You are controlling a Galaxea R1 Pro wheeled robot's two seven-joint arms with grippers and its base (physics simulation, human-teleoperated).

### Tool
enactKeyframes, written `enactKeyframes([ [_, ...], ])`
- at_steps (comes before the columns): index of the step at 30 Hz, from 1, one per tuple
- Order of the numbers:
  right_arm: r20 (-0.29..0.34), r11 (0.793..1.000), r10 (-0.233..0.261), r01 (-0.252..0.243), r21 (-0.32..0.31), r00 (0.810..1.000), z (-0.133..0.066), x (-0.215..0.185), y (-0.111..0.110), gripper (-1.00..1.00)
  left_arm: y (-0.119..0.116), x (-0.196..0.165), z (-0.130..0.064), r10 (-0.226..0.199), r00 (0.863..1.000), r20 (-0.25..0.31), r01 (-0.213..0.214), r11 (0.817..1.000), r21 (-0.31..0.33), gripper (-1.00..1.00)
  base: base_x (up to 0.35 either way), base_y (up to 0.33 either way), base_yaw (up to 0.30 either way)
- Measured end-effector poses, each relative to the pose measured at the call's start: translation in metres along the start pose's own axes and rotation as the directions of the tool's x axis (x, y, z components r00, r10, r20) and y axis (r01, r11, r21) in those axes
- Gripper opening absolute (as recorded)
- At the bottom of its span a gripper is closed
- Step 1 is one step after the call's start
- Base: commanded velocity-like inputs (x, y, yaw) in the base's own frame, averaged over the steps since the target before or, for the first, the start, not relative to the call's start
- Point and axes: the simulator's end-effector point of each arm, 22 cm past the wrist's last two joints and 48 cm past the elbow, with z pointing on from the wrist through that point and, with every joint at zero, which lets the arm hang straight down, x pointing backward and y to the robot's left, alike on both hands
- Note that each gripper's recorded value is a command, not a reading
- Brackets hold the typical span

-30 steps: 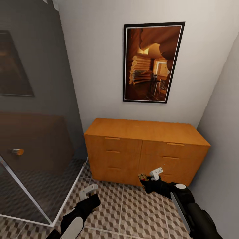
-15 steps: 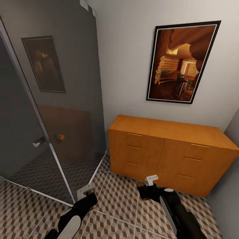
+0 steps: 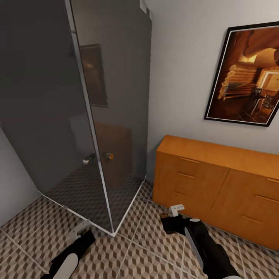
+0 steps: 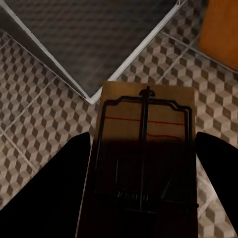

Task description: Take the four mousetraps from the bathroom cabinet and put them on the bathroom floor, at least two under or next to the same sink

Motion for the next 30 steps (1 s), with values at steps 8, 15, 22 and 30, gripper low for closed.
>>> enactKeyframes([
  [8, 0.008, 1.0, -0.004, 0.004, 0.006, 1.0, 0.001, -0.002, 0.002, -1.0, 0.005, 0.003, 0.003, 0.001, 1.0, -0.008, -0.001, 1.0, -0.015, -1.0, -0.22, 0.202, 0.289],
  [15, 0.009, 1.0, -0.006, 0.006, 0.006, 1.0, 0.001, -0.002, 0.002, -1.0, 0.006, 0.004, 0.004, 0.001, 1.0, -0.01, -0.001, 1.0, -0.021, -1.0, -0.302, 0.159, 0.289],
  [22, -0.018, 1.0, 0.003, -0.003, 0.005, 1.0, 0.006, 0.011, 0.002, -1.0, 0.002, 0.0, 0.001, 0.0, 1.0, -0.005, 0.0, 1.0, -0.013, -1.0, -0.183, 0.108, 0.289],
  [30, -0.01, 1.0, 0.009, -0.009, -0.007, 1.0, 0.014, 0.008, 0.008, -1.0, 0.018, -0.018, 0.002, -0.106, 0.994, -0.02, 0.105, 0.993, -0.055, -1.0, -0.003, 0.002, 0.289],
])
